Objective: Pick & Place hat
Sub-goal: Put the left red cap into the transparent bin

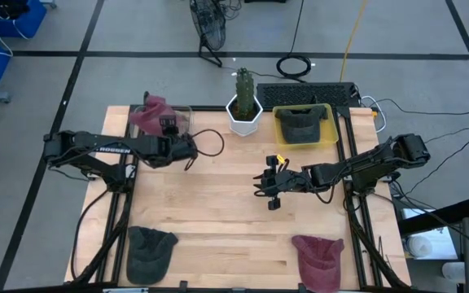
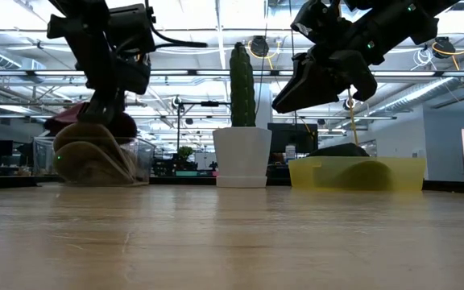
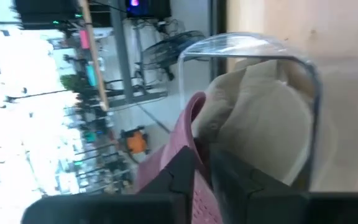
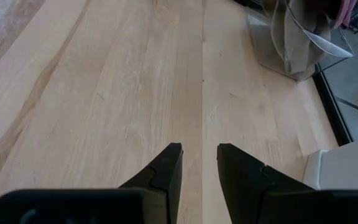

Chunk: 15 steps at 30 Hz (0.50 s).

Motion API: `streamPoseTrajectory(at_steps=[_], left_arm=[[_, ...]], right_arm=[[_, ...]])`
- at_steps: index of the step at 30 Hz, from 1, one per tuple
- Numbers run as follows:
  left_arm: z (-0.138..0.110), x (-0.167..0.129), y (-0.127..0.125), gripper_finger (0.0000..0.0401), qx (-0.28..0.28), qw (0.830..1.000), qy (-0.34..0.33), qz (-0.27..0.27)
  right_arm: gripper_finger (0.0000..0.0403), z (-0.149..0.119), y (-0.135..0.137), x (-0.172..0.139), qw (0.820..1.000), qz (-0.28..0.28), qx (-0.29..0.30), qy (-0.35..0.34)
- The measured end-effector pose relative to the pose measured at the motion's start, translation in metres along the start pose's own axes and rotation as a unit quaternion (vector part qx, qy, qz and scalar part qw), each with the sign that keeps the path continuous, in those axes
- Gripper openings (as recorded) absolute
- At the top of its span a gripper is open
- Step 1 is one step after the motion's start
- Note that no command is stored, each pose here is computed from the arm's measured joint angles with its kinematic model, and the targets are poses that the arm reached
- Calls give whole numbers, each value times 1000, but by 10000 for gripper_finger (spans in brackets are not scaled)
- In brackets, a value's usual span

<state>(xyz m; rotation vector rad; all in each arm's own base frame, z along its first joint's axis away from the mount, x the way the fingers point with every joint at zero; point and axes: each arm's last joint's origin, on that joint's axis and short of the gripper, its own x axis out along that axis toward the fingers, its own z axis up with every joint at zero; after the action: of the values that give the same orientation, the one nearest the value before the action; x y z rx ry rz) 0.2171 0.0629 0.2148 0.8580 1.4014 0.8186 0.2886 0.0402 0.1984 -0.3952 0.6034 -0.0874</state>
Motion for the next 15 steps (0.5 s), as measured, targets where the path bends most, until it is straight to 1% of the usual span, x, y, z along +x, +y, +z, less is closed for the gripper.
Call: streamPoseTrajectory(at_steps=[2,4,5,7,11,13,15], left_arm=[[-1,-2,1,31,6,1000,3,17],[-1,-4,3,10,12,1000,2,23],[0,-5,4,6,14,1000,2,23],[0,-7,7,7,18,999,7,31],[1,-12,19,4,21,997,24,71],[1,-16,27,5,7,997,21,71],[2,-21,35,11,-19,998,7,57]], right_arm=[[89,0,0,0,1000,0,0,0],[89,0,0,0,1000,0,0,0],[89,0,0,0,1000,0,0,0],[89,0,0,0,1000,0,0,0],[89,0,0,0,1000,0,0,0],[89,0,0,0,1000,0,0,1],[89,0,0,0,1000,1,-1,3]])
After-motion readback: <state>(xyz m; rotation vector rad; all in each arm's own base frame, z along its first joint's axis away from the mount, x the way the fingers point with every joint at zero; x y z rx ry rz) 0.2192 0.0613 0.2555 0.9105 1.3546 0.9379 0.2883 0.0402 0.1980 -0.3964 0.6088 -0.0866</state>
